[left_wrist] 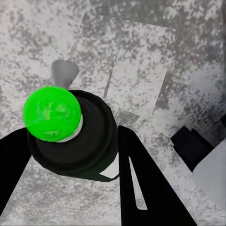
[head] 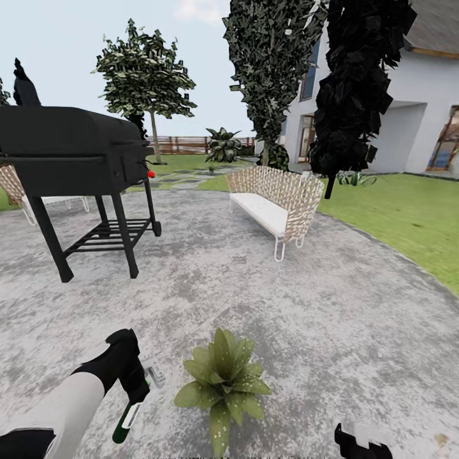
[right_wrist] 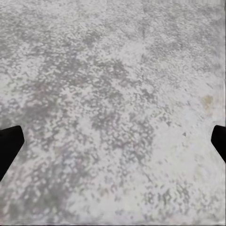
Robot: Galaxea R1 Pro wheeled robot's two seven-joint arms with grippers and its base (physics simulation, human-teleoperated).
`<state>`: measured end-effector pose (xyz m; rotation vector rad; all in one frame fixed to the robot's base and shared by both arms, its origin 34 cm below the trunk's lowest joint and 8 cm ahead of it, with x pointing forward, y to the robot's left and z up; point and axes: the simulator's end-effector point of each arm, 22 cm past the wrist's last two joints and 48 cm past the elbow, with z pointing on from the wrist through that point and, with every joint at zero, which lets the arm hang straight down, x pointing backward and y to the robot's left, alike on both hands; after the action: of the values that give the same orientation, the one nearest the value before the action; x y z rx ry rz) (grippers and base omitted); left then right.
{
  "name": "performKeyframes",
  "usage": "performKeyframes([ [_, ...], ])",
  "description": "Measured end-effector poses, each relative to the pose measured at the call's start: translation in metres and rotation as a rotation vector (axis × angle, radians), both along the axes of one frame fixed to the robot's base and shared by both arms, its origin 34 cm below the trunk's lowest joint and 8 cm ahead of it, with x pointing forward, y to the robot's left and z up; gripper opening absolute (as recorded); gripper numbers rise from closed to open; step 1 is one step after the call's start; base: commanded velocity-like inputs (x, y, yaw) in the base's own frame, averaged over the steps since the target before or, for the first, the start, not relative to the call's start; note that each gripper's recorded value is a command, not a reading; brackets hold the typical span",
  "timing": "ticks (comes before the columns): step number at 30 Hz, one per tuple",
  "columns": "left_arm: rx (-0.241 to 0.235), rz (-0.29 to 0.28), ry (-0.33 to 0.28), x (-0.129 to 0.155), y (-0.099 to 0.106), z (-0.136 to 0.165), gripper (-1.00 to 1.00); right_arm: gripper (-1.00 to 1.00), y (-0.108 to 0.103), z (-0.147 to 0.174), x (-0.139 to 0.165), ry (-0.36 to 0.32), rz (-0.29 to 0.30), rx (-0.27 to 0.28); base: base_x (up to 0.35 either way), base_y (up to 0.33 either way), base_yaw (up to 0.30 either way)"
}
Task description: Pick up the pesticide atomizer in the garden and spray insectifuge to fully cover both potted plants in the garden.
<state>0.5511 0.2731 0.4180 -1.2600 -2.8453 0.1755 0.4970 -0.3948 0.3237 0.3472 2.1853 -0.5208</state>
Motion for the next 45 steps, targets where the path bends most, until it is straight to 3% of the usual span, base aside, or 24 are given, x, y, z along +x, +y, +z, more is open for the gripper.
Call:
performKeyframes([
  [14,-0.005,0.004,-0.005,0.003,-0.001,0.003,-1.00,1.00,0.000,0.000,0.000,0.001,0.000,0.000,-0.275,0.181,-0.299],
  [20,-0.035,0.002,0.008,0.004,-0.008,0.010,-1.00,1.00,0.001,0.000,0.000,0.001,0.001,0.001,-0.252,0.216,-0.205],
  [26,-0.038,0.000,0.007,0.004,-0.009,0.011,-1.00,1.00,0.001,0.000,0.000,0.000,0.001,0.002,0.068,0.302,-0.068],
  [38,-0.045,0.000,0.002,0.004,-0.011,0.014,-1.00,1.00,-0.001,0.004,0.002,-0.008,-0.001,-0.001,0.197,0.274,-0.271],
  [40,-0.054,-0.027,0.005,0.003,-0.016,0.015,-1.00,1.00,-0.001,0.004,0.002,-0.009,-0.001,-0.001,0.215,0.113,-0.288],
  [43,-0.112,-0.148,0.017,0.002,-0.052,0.028,-1.00,1.00,-0.001,0.005,0.002,-0.010,-0.001,-0.002,0.052,0.027,-0.290],
  [45,-0.091,-0.230,0.054,0.005,-0.057,0.051,-1.00,1.00,-0.001,0.005,0.003,-0.011,-0.001,-0.002,0.003,0.002,-0.292],
])
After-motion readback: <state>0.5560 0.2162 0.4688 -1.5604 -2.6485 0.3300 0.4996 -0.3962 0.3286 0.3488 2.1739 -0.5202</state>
